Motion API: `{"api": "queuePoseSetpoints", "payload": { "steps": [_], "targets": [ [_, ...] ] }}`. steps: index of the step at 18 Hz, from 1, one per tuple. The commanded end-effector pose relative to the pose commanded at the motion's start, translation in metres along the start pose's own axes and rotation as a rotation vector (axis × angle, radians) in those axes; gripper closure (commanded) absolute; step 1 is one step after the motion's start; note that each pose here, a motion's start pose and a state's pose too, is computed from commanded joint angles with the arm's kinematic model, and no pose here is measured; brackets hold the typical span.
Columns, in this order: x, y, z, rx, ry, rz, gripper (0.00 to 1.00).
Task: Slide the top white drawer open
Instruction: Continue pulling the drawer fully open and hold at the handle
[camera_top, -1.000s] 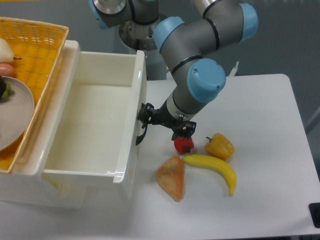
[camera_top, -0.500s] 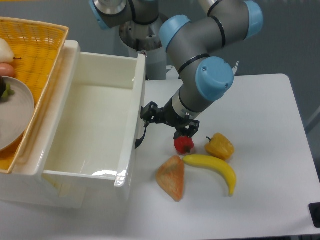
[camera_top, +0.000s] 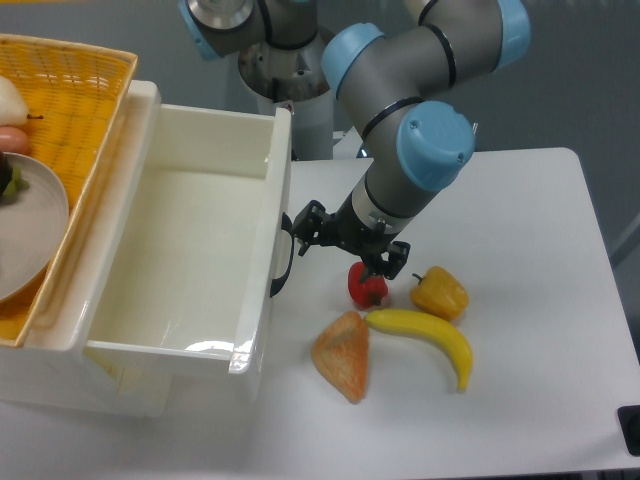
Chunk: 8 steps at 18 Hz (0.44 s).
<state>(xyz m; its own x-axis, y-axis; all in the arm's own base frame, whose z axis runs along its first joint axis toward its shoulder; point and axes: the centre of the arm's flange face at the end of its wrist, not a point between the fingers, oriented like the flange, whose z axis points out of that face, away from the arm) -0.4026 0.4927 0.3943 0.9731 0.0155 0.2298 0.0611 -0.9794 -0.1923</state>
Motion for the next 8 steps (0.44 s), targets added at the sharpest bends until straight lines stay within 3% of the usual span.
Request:
{"api": "queuePoseSetpoints", "payload": {
  "steps": [4,8],
  "targets": [
    [-0.005,0.008,0.004,-0.099,-0.053,0.202,0.00],
    [-0.012,0.014,0.005,-0.123,-0.064,0.231,0.00]
  ]
}}
